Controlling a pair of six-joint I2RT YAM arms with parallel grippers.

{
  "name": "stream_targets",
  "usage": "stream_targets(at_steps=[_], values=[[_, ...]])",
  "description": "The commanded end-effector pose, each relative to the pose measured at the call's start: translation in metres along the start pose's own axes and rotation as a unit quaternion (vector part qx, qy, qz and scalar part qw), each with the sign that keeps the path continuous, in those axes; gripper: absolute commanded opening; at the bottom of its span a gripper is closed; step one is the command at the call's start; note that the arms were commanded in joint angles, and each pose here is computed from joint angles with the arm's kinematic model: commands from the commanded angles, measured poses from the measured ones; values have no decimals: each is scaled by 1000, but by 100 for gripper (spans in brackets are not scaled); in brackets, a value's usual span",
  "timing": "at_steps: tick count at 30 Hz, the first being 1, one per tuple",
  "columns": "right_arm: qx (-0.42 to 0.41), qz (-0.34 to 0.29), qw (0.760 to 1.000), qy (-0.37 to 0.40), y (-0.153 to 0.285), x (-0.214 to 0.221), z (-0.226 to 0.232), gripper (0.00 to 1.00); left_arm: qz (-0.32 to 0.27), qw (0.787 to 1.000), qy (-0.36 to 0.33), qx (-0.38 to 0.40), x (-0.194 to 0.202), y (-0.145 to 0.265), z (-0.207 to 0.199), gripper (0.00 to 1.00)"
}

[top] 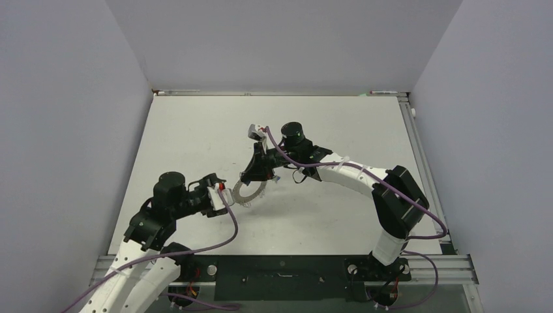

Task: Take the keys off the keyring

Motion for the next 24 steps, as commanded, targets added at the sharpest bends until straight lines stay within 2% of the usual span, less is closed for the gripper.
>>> stream_targets(at_steps=[1,6,14,20,24], values=[[-38,-7,995,91,8,-32,33,5,-24,997,62,24,-22,6,9,58],[-50,26,990,128,8,-29,39,5,-56,992,88,76,-39,14,13,58],[-67,65,986,136,1,-19,48,5,-71,982,115,131,-42,33,28,64],[-84,89,980,158,-2,-17,58,5,-98,979,78,161,-43,34,33,54],[-99,106,974,176,-5,-13,66,5,-134,979,46,148,-42,28,28,54]])
Point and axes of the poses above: each gripper's point midway between its finger pads, its own y axis back along the fingers, its own z axis along the line the jaws close on, x = y × z, the point moved 7 cm from there along y, back along the fingers, and after that the axes turned 15 degrees about -y, right-handed, at the moved point
